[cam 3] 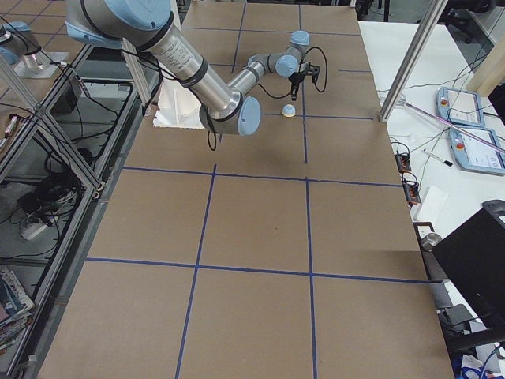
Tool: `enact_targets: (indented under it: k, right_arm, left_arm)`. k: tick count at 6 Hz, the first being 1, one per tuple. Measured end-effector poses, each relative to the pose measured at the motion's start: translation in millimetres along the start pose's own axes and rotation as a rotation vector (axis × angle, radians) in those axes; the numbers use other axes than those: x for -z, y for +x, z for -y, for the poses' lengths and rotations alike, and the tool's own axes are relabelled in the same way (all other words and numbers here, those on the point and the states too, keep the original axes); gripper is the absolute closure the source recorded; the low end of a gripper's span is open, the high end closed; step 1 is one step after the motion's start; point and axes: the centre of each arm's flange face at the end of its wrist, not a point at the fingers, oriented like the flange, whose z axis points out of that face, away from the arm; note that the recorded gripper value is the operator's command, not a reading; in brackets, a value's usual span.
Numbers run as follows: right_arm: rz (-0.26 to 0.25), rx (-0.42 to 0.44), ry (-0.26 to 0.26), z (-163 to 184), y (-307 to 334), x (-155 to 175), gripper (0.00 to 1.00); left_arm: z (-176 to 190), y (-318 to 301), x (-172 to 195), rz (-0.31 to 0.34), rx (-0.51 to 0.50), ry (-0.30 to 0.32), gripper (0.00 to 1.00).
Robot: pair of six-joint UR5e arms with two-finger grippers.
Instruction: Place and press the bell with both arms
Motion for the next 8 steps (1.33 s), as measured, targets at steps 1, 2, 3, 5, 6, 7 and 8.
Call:
enact_targets:
  k: [1, 2, 3, 5, 6, 7, 8]
  right_arm:
    - [-0.021, -0.003, -0.007, -2, 3, -5, 0.97]
    - [-0.035, -0.004, -0.013, -4, 6, -10, 0.97]
    - [-0.046, -0.003, -0.016, -8, 8, -17, 0.97]
    - [-0.053, 0.004, -0.012, -13, 9, -22, 0.97]
    - [-0.024, 0.003, -0.016, -8, 5, -5, 0.90]
    - [0.007, -0.006, -0.027, 1, 5, 17, 0.01]
    - [0.023, -0.017, -0.031, 11, 8, 33, 0.00]
  left_arm:
    - [0, 0, 0, 0.000, 0.001, 0.000, 0.00]
    - [0, 0, 0, -0.001, 0.001, 0.000, 0.00]
    - [0, 0, 0, -0.001, 0.000, 0.001, 0.00]
    - [0, 1, 0, -0.001, 0.000, 0.001, 0.00]
    - [1, 0, 0, -0.002, 0.001, 0.001, 0.00]
    - [1, 0, 0, -0.002, 0.002, 0.000, 0.00]
    - [1, 0, 0, -0.002, 0.004, -0.001, 0.00]
